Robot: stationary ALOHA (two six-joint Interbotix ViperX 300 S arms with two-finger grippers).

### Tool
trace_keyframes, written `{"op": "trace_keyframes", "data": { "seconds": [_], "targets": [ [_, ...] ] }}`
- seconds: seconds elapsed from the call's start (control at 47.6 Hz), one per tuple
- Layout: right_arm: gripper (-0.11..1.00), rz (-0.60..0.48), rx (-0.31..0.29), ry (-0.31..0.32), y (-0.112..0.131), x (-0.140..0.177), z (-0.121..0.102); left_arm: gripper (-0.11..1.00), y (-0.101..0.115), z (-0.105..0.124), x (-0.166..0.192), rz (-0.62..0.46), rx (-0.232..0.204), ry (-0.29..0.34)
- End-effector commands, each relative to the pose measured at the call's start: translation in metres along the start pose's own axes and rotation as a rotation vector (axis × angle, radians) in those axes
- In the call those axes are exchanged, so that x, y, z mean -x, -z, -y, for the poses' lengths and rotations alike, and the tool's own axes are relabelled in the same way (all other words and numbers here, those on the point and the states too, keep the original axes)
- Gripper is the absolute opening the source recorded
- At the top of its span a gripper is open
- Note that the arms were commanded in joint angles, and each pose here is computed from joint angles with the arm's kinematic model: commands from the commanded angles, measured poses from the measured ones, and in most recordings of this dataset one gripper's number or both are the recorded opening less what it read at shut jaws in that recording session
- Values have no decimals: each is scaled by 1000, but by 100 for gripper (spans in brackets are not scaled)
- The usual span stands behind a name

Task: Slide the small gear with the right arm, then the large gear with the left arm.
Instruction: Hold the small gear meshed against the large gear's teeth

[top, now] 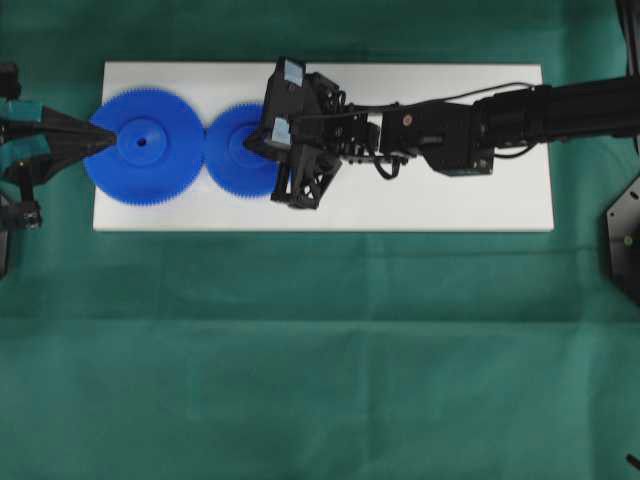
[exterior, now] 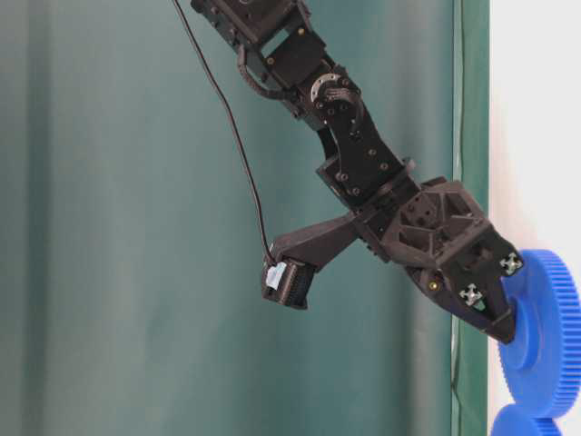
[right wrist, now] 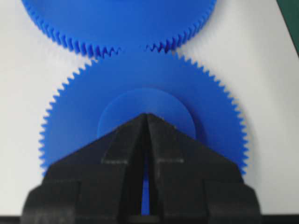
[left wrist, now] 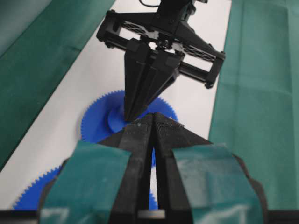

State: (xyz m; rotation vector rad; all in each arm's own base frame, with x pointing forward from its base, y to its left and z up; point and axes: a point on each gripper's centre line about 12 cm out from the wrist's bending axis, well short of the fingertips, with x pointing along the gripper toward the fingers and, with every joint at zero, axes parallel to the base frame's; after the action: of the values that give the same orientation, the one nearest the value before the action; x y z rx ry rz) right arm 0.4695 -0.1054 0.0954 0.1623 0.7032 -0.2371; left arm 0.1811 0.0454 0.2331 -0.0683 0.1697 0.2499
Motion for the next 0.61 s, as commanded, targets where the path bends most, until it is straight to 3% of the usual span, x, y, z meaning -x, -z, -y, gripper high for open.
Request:
{"op": "trace_keyframes", "data": {
  "seconds": [0.0, 0.588],
  "targets": [
    [50, -38, 15, -4, 7, -1, -6, 0, -4, 0, -2, 14, 1, -3],
    [50, -54, 15, -1, 10, -1, -6, 0, -4, 0, -2, 14, 2, -3]
  ]
}}
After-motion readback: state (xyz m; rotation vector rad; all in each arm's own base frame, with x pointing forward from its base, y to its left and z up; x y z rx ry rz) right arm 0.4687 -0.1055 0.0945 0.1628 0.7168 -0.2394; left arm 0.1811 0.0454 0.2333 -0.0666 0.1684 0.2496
